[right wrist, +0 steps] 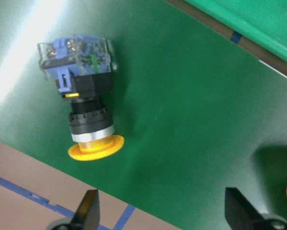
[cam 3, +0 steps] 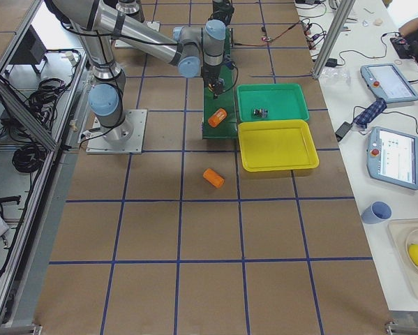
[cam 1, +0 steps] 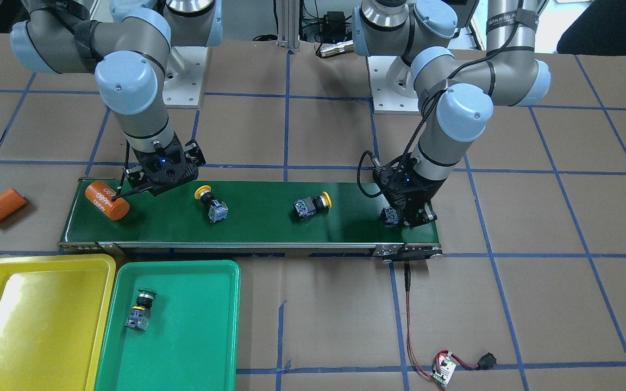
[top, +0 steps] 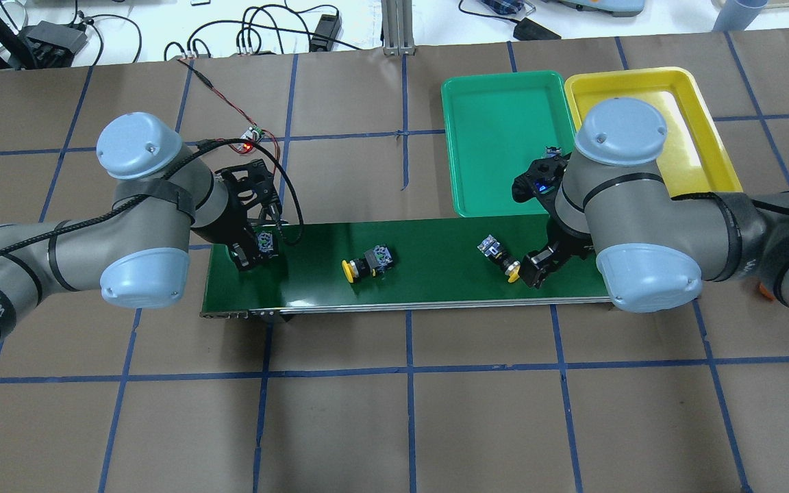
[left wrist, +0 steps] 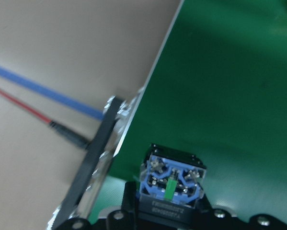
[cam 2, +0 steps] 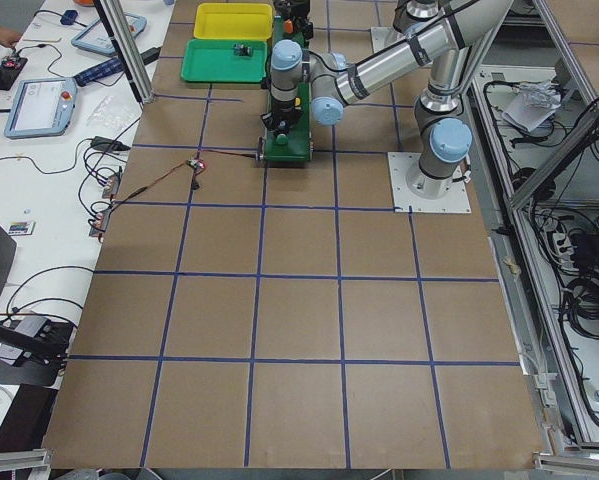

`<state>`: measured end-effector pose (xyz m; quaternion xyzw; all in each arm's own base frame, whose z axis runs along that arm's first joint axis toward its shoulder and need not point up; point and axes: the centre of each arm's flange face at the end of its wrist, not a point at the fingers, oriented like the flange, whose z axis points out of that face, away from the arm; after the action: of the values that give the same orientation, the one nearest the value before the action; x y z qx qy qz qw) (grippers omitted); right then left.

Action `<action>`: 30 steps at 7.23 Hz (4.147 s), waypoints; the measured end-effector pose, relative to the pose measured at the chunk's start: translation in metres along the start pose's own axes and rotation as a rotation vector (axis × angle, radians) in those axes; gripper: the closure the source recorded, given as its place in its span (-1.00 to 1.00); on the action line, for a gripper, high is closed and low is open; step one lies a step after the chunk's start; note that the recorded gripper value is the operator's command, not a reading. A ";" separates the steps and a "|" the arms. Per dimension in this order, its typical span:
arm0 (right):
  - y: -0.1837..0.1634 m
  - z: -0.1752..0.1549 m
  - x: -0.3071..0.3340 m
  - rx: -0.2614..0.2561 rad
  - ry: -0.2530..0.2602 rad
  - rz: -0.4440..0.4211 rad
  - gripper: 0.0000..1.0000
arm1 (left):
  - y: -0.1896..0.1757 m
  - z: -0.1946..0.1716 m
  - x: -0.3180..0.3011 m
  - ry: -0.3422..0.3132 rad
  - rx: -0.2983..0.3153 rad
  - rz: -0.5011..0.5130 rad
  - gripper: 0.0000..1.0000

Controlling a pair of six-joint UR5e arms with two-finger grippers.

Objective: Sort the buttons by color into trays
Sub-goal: 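Release green-capped switch on conveyor with left gripper while right gripper grasps switch, then carry the switch with the right gripper into the yellow tray and release, then move the right gripper back and grasp the yellow-capped switch on the conveyor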

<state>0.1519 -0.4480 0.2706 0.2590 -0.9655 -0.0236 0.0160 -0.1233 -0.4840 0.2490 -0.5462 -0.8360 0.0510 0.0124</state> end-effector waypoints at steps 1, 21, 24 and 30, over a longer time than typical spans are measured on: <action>-0.003 0.002 -0.006 0.007 0.000 -0.010 -0.82 | 0.000 0.003 0.007 -0.002 -0.004 0.000 -1.00; -0.127 -0.014 0.215 0.221 0.009 0.056 1.00 | -0.059 -0.228 -0.025 0.007 -0.146 -1.130 -1.00; -0.074 0.035 0.311 0.161 -0.017 0.099 -1.00 | -0.061 -0.226 -0.027 0.014 -0.151 -1.137 -1.00; -0.048 -0.050 0.223 0.091 -0.082 0.059 -1.00 | -0.061 -0.224 -0.022 0.013 -0.165 -1.156 -1.00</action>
<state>-0.0150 -0.6028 0.3219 0.2299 -0.9726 0.0102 -0.0345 -0.1528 -0.5126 0.4783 -0.0010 -0.9995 -0.0326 0.0006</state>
